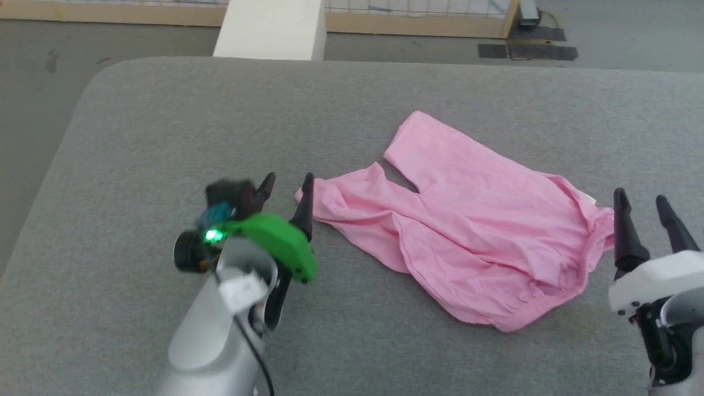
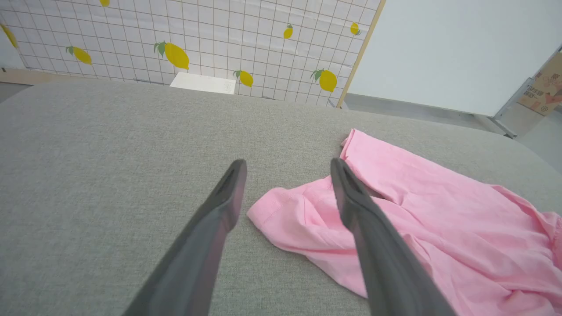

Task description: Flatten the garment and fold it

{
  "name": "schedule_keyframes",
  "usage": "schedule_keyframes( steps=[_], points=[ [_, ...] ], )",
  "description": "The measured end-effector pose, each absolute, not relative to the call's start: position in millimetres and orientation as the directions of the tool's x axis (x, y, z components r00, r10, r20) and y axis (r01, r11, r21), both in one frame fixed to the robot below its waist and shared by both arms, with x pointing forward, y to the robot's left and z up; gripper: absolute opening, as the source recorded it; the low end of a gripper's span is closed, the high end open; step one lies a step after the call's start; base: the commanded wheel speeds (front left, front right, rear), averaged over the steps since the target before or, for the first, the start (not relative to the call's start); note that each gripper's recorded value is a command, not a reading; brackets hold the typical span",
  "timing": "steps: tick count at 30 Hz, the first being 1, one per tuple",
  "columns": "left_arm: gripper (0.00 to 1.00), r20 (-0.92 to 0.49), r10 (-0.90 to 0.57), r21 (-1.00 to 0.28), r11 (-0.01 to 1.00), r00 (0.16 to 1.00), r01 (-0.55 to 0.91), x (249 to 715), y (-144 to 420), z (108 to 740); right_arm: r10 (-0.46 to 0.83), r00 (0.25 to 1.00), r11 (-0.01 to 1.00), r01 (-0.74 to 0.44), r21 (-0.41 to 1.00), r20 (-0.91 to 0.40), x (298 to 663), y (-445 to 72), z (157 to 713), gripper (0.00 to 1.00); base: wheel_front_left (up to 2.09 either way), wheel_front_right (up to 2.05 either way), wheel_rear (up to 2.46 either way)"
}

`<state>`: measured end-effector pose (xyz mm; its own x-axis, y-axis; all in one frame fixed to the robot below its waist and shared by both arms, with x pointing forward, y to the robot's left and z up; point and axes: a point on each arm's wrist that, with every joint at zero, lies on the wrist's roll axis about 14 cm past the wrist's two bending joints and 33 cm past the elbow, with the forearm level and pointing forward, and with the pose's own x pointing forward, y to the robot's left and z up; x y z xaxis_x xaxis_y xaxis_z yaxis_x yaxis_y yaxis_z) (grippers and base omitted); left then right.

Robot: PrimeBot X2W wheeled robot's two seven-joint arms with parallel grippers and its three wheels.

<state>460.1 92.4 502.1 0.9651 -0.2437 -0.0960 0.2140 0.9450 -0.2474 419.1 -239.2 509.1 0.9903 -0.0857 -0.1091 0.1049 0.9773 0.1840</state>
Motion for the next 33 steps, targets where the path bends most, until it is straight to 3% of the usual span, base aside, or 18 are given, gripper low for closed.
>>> schedule_keyframes(
  steps=[8,15,16,17,18,19,24,30,33],
  points=[
    [1.0,-0.499,-0.291,-0.181,0.956,0.817,0.23,484.4,64.9,452.3,-0.108,0.983,0.969,0.138,0.203,-0.151,398.0,-247.2,494.5,1.0,0.0,0.0,0.0],
    [1.0,-0.667,-0.279,-0.156,0.959,0.691,0.237,481.1,53.1,413.5,-0.153,0.971,0.962,0.189,0.199,-0.182,388.9,-262.4,484.4,1.0,0.0,0.0,0.0],
    [0.87,-0.674,-0.274,-0.155,0.96,0.686,0.231,481.1,53.7,409.5,-0.159,0.97,0.961,0.195,0.197,-0.185,388.4,-264.3,482.8,1.0,0.0,0.0,0.0],
    [0.42,-0.676,-0.272,-0.161,0.962,0.685,0.223,481.9,54.4,406.8,-0.164,0.968,0.96,0.201,0.195,-0.19,388.0,-265.9,481.1,1.0,0.0,0.0,0.0],
    [0.08,-0.677,-0.272,-0.163,0.962,0.684,0.221,482.2,54.4,405.1,-0.168,0.967,0.959,0.205,0.194,-0.192,387.8,-267.0,480.1,1.0,0.0,0.0,0.0],
    [0.0,-0.678,-0.273,-0.168,0.961,0.682,0.218,482.4,54.5,403.4,-0.171,0.966,0.959,0.209,0.193,-0.195,387.8,-268.1,479.0,1.0,0.0,0.0,0.0],
    [0.0,-0.596,-0.301,-0.248,0.951,0.745,0.186,490.9,61.1,420.2,-0.153,0.969,0.964,0.189,0.187,-0.194,394.4,-261.7,478.0,1.0,0.0,0.0,0.0],
    [0.0,-0.383,-0.285,-0.411,0.905,0.879,0.115,502.5,84.3,471.3,-0.095,0.978,0.972,0.131,0.194,-0.185,403.4,-241.8,480.9,1.0,0.0,0.0,0.0],
    [0.0,-0.405,-0.223,-0.441,0.897,0.887,0.024,479.1,107.7,455.1,-0.056,0.98,0.975,0.095,0.2,-0.191,404.8,-228.5,479.5,1.0,0.0,0.0,0.0]
  ],
)
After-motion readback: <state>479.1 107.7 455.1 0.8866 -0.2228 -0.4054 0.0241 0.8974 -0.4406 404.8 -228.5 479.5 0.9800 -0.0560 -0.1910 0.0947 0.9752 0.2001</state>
